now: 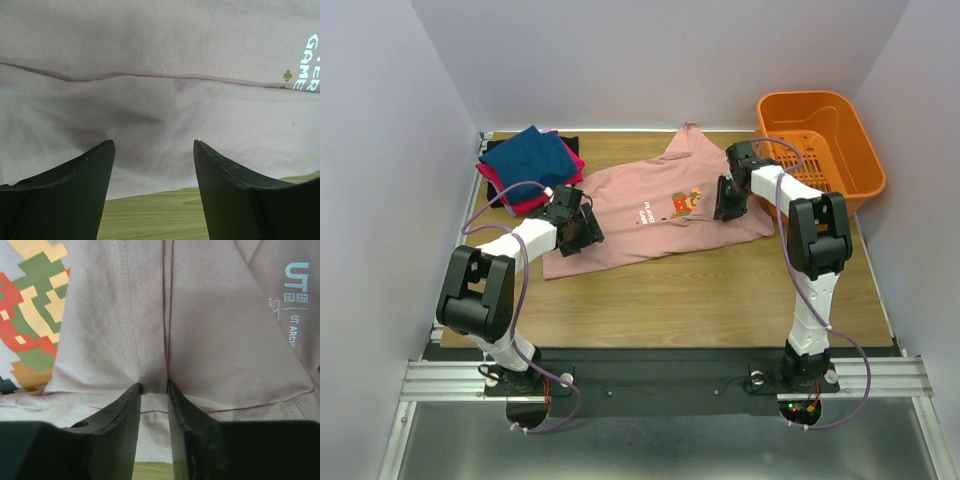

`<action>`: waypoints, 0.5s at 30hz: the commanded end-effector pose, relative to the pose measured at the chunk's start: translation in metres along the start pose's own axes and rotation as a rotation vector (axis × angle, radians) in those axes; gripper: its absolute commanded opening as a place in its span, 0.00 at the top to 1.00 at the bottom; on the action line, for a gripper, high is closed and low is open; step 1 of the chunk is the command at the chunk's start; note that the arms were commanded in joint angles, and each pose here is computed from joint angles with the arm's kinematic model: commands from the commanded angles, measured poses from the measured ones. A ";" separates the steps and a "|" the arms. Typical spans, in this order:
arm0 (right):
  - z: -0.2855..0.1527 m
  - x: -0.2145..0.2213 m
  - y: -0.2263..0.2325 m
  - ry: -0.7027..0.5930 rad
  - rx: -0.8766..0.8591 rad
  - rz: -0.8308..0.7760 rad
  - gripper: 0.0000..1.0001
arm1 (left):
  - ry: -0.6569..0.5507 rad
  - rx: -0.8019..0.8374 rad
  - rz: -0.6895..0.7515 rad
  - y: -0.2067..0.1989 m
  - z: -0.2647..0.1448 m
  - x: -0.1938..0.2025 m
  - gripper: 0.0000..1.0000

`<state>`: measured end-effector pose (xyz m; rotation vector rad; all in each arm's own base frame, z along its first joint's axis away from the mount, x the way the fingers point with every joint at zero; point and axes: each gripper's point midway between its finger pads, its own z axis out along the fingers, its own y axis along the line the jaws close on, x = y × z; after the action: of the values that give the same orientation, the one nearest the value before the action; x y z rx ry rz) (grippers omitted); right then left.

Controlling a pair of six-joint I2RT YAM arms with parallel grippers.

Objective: Fold and stack the t-shirts
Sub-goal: Fold the tshirt

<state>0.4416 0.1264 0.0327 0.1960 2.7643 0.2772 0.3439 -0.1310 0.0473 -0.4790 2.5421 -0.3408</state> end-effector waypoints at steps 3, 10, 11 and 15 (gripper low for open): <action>-0.010 -0.030 0.011 -0.098 -0.020 -0.016 0.85 | -0.035 0.014 0.000 -0.002 -0.007 -0.006 0.25; -0.022 -0.065 0.040 -0.160 -0.119 -0.028 1.00 | -0.031 0.011 -0.012 -0.001 -0.007 -0.004 0.25; -0.024 -0.070 0.045 -0.170 -0.135 -0.027 0.99 | -0.033 0.013 -0.012 -0.001 -0.007 -0.005 0.25; -0.012 -0.084 0.068 -0.177 -0.187 -0.049 1.00 | -0.027 0.009 -0.012 0.000 -0.007 -0.003 0.24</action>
<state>0.4971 0.1495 0.0750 0.1511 2.6148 0.3848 0.3419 -0.1307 0.0452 -0.4898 2.5466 -0.3403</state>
